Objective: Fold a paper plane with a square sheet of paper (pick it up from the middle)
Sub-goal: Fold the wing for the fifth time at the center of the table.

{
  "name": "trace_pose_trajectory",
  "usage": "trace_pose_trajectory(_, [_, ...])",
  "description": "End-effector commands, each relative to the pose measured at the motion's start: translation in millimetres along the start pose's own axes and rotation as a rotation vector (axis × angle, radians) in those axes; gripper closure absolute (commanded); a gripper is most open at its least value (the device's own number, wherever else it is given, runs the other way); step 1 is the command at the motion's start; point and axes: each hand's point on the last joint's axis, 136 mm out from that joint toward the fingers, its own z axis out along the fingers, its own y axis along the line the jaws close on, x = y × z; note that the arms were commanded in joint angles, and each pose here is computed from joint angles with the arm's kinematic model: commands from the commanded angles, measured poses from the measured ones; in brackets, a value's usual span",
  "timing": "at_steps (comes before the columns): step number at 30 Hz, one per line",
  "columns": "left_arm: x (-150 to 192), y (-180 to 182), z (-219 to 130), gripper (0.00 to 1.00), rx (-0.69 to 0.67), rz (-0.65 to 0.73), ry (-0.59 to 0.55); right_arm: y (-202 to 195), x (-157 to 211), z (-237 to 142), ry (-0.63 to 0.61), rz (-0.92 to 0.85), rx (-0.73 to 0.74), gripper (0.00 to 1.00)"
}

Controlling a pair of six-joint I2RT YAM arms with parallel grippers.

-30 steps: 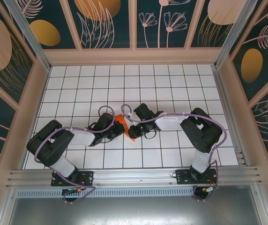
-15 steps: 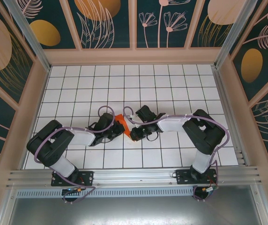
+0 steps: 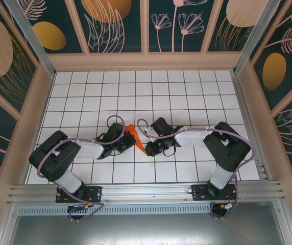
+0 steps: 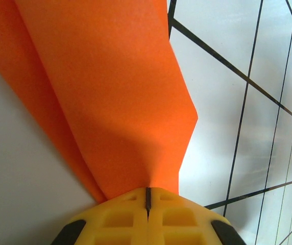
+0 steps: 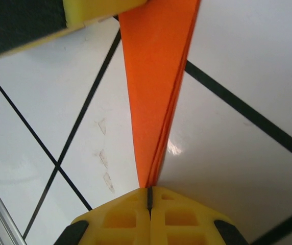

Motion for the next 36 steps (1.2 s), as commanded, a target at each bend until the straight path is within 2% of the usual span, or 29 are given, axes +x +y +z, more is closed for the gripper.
trace_pose_trajectory(1, [10.1,71.4,-3.9,0.95,-0.259,-0.024,0.000,10.3,-8.1,-18.1,-0.046,-0.008,0.017,1.00])
trace_pose_trajectory(5, [10.3,65.6,-2.9,0.95,-0.235,-0.020,0.007,28.6,-37.0,-22.0,-0.131,-0.009,-0.048,1.00])
trace_pose_trajectory(13, [11.5,62.6,-2.1,0.95,-0.220,-0.022,0.014,25.3,-51.9,5.3,-0.114,0.008,-0.056,1.00])
trace_pose_trajectory(20, [11.8,69.4,-3.2,0.96,-0.246,-0.028,0.009,3.9,-33.5,21.0,-0.051,0.039,0.010,1.00])
trace_pose_trajectory(30, [11.5,78.4,-6.7,0.98,-0.277,-0.033,-0.007,-8.1,31.6,4.1,0.007,0.070,0.019,1.00])
trace_pose_trajectory(33, [10.7,73.6,-6.5,0.98,-0.257,-0.027,-0.007,-4.1,26.1,-6.9,-0.026,0.053,0.028,1.00])
trace_pose_trajectory(36, [8.7,67.3,-6.6,0.97,-0.237,-0.016,-0.010,10.9,-3.0,-19.6,-0.109,0.016,0.010,1.00])
